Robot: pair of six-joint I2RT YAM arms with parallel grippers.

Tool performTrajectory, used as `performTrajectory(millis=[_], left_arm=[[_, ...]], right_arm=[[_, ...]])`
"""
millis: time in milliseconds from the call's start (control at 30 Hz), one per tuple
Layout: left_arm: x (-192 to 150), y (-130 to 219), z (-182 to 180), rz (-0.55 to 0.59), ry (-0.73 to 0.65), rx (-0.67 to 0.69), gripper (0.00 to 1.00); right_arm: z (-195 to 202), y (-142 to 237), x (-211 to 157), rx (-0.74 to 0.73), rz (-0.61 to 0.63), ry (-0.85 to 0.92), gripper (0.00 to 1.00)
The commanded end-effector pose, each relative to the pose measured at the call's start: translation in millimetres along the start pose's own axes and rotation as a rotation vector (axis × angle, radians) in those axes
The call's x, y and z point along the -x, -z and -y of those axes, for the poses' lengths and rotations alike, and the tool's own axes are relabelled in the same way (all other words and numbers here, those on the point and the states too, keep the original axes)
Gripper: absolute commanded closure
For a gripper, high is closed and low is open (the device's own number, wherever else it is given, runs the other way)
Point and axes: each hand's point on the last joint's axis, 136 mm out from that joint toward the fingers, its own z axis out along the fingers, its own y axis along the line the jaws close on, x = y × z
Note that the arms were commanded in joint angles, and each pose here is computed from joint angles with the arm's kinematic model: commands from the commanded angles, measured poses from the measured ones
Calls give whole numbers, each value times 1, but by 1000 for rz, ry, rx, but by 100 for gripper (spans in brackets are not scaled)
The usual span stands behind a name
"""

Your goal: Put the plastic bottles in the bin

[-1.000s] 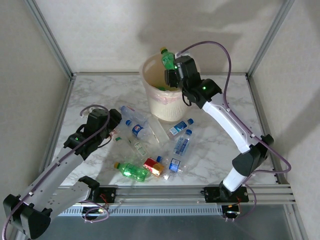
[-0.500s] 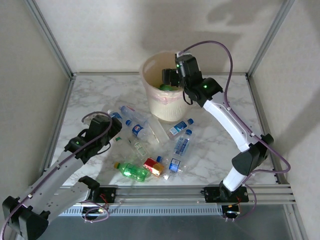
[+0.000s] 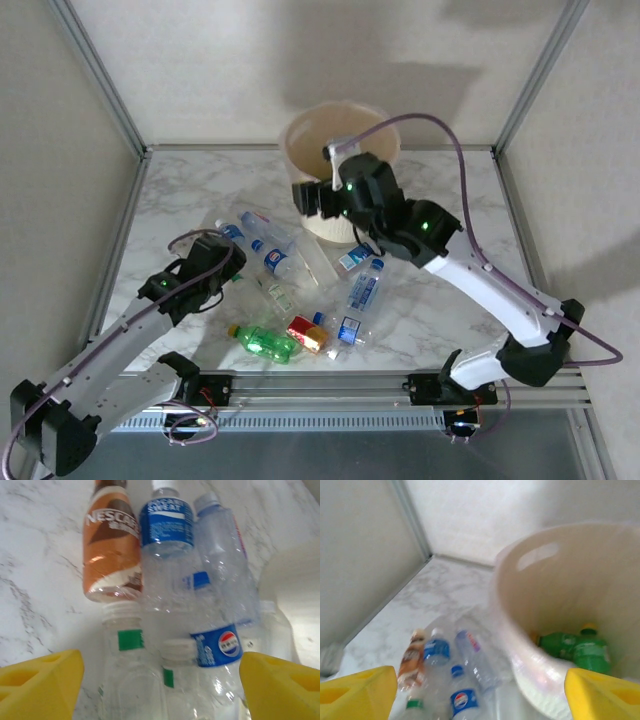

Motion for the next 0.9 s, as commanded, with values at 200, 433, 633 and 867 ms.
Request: performTrajectory(millis=[200,433,633,867], left_arm=[[34,-48,-39,56,82,153,19],[40,-83,-42,15,92,178,21],[37,-102,-38,-9,69,192,18],[36,-114,-48,-9,55,256,21]], right_arm=[[-10,-5,-109,-17,-169,-77,14],[-5,-7,-149,-32,-231,-121,15],[-6,-11,-158,-33,-242,-130,15],[-5,-10,-162,-36,-247,-140,16]])
